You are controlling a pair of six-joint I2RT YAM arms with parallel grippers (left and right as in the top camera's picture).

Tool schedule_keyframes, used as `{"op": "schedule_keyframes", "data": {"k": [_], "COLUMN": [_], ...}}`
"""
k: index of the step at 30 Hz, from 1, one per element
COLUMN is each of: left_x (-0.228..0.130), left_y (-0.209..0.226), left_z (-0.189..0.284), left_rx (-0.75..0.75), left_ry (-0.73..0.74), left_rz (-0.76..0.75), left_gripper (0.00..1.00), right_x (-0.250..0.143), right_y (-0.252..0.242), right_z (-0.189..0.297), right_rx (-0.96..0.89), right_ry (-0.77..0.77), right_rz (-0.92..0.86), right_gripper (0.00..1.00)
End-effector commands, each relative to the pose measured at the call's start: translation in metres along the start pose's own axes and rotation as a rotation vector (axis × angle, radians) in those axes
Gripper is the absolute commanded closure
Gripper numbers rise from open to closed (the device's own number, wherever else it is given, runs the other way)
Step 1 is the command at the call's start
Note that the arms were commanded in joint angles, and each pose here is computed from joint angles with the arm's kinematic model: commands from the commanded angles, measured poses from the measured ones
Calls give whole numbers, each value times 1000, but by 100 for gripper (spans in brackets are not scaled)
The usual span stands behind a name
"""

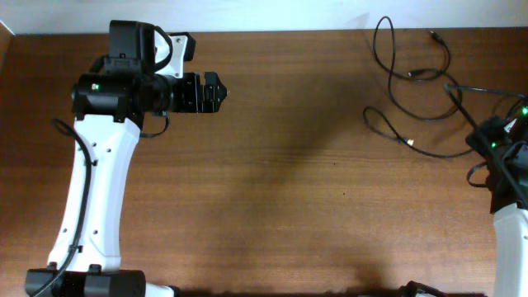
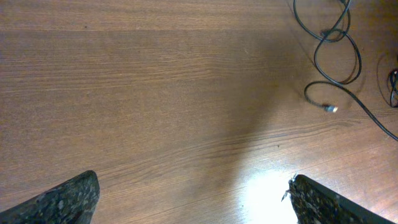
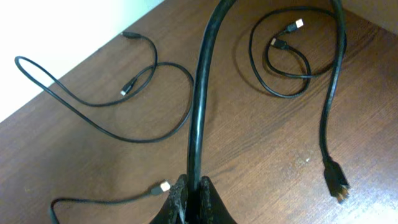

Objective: Untangle cables

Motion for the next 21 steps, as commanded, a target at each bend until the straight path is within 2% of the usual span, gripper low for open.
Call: {"op": "schedule_keyframes", "data": {"k": [1,4,9,12,14,16,18,20,21], "left_x": [2,2,2,2,2,2,2,2,2], "left_y": [0,0,0,0,0,0,0,0,0], "left_z": [0,0,0,0,0,0,0,0,0], "left_rx": [1,1,1,1,1,1,1,1,1], "left_ry": [-6,-6,-6,-6,-5,-6,-6,-6,-6], "left_rz": [11,11,11,11,11,11,11,11,11], "left_gripper": [1,1,1,1,1,1,1,1,1], "right_x": [12,45,92,82,58,35,21,17,19], "right_y": [-14,-49,-52,-56,-61,-65,-74,-92,-94], "right_z": [7,34,121,145,140,110,85,71,69], "right_rx": [-120,-350,-374,-396,-432,-470,-561,-760,-791], "right_ry": [-55,-190,-259,-179,-49,93,168,177,167], "right_rz": [-17,-95,-126,-103,-68,-28,-20,-35,-46], "right_gripper": [96,96,96,96,96,96,96,96,96]}}
Point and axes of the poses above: each gripper's point midway between its finger pads, its own z axis back along the fingers, its own y axis along the line the jaws close on, x = y × z, the point moved 5 cm from there along z, back along the fingers, and after that the axes turned 5 degrees about z, right-handed, at the moved point
